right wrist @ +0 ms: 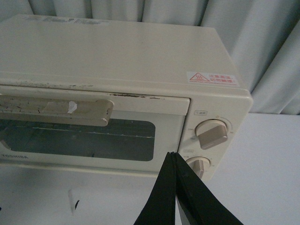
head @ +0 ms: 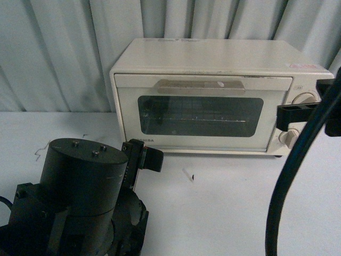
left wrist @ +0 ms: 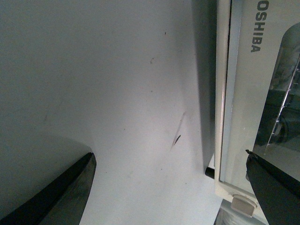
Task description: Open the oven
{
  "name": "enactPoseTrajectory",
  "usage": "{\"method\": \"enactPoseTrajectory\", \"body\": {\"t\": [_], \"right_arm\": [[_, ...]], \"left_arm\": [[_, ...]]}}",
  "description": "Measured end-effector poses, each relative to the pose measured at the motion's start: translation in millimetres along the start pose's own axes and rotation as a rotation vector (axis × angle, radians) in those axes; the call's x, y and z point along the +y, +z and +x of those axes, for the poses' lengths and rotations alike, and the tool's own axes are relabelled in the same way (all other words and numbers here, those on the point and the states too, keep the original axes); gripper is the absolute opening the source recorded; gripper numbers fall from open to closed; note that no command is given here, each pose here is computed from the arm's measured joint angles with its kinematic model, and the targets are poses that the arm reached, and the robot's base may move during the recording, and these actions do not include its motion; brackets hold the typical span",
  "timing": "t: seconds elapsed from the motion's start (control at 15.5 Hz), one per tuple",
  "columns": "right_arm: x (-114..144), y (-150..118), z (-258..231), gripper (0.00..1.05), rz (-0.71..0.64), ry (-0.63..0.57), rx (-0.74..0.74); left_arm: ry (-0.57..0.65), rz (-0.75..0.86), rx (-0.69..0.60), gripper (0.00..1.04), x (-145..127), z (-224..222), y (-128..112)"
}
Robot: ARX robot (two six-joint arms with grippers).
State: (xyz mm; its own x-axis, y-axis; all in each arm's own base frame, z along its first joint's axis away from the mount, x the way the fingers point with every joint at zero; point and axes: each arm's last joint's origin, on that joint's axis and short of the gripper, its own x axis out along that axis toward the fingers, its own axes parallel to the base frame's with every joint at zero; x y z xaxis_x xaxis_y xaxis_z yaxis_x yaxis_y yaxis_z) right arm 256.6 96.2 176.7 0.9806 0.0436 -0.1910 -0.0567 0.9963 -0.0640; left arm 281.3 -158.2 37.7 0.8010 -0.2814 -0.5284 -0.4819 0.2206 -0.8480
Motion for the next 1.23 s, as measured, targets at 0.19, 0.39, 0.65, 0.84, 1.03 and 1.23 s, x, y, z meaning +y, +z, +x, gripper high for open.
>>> {"method": "enactPoseTrajectory", "body": {"t": [0.19, 0.39, 0.65, 0.84, 1.03, 1.23], "right_arm": [[14, 0, 21, 0.02, 0.000, 0.033, 0.009], [30, 2, 37, 0.02, 0.009, 0.069, 0.009], [49, 4, 66, 0.02, 0.015, 0.093, 0.013], [57, 9, 79, 0.02, 0.029, 0.113, 0.004], [59, 8, 81, 0.02, 0.032, 0.118, 0.007], [64, 3, 86, 0.02, 0.032, 0.129, 0.024]], "left_arm": [[0.000, 0.000, 0.000, 0.98, 0, 0, 0], [0.000, 0.000, 0.000, 0.98, 0, 0, 0], [0.000, 0.000, 0.000, 0.98, 0, 0, 0], [0.000, 0.000, 0.000, 0.98, 0, 0, 0], [0.000, 0.000, 0.000, 0.98, 0, 0, 0], [0.000, 0.000, 0.000, 0.98, 0, 0, 0]]}}
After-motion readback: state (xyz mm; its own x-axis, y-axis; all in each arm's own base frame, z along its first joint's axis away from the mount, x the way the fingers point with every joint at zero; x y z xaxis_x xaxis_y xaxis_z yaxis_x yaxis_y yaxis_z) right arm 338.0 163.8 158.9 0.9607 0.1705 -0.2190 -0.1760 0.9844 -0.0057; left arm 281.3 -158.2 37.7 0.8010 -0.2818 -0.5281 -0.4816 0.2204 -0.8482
